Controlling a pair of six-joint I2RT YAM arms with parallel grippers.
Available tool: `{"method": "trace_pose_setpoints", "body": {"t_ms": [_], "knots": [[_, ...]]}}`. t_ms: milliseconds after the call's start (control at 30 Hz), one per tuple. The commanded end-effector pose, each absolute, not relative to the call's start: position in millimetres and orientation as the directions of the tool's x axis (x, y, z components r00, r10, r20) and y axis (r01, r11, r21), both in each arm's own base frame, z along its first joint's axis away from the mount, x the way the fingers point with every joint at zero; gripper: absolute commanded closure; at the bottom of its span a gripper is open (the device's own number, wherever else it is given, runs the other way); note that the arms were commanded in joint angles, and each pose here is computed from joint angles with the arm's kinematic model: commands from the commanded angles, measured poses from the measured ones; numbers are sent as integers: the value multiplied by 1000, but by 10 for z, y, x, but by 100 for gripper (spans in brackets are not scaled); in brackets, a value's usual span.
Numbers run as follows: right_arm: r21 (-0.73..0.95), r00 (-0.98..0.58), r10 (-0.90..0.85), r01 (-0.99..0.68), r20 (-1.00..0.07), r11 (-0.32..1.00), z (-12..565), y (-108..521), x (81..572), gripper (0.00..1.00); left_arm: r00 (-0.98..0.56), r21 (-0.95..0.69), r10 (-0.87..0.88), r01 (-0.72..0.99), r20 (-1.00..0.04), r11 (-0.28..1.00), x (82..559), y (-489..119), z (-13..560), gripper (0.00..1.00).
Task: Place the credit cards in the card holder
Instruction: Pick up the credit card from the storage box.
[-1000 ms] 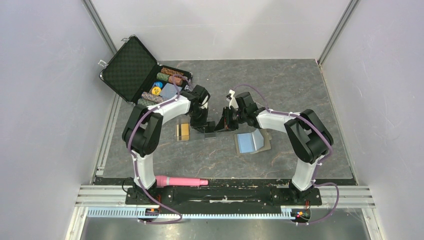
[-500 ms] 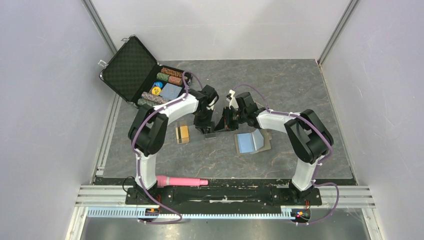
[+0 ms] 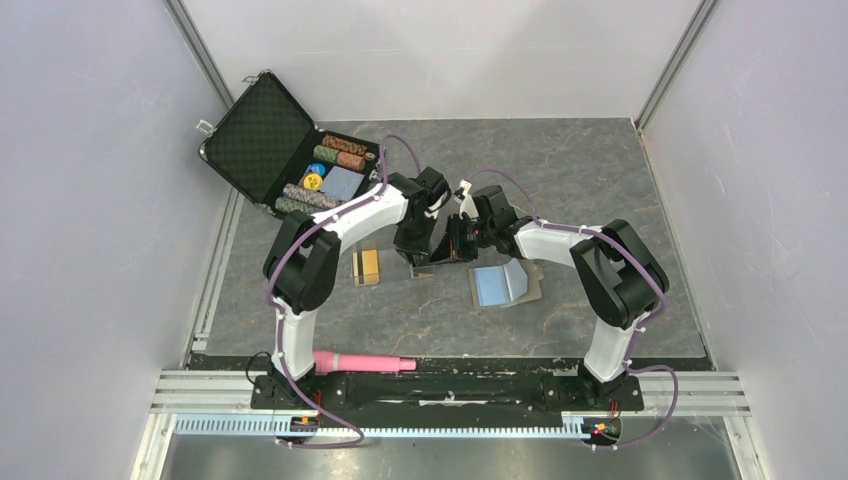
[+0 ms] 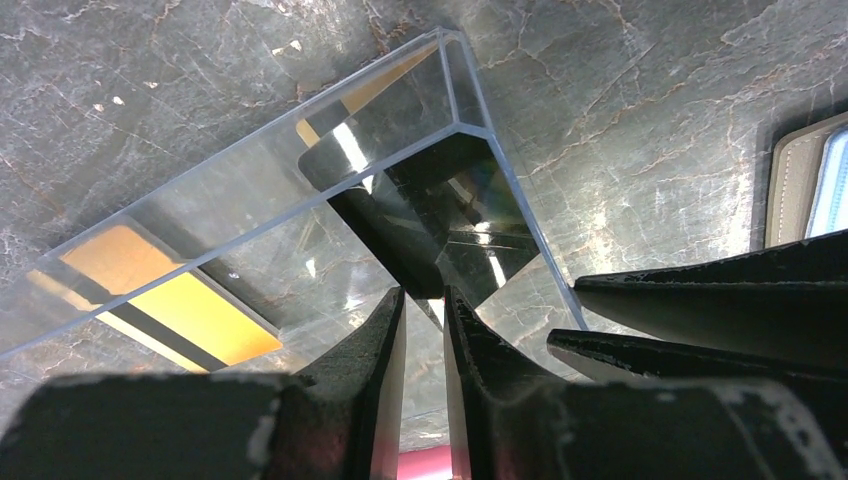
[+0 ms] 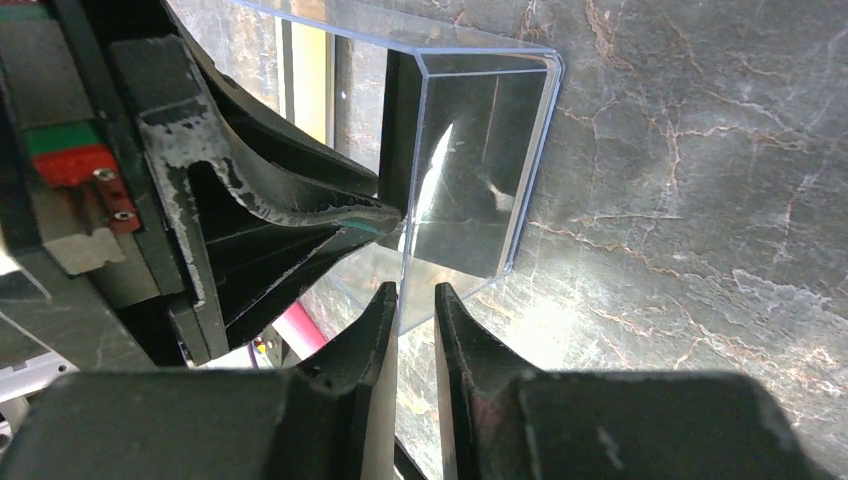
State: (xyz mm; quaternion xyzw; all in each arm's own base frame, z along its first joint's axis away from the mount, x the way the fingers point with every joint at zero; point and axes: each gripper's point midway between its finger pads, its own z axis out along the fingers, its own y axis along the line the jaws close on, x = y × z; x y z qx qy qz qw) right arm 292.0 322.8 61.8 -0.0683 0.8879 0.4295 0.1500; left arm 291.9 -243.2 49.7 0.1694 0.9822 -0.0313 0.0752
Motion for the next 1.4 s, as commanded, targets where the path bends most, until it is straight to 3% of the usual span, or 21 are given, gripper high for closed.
{"method": "trace_pose_setpoints", "body": {"t_ms": [0,433,667,1067,1367], "knots": [[738,-949,-22,-260,-316,622,608,3198,2788,94,-912,-138,311,355,-267,925,3078,-2733,699,75],[738,-948,-26,-264,-318,621,606,3190,2770,94,-939,-322,161,261,-304,910,3109,-2828,829,75],[738,-947,-24,-266,-321,621,622,3190,2779,94,-959,-356,143,226,-245,907,3054,-2820,644,75],[737,-946,-19,-265,-324,622,640,3193,2786,94,-947,-452,61,207,-316,868,3163,-2845,877,74],[735,-947,-21,-262,-320,625,620,3184,2779,94,-952,-448,64,199,-299,871,3130,-2833,783,73]]}}
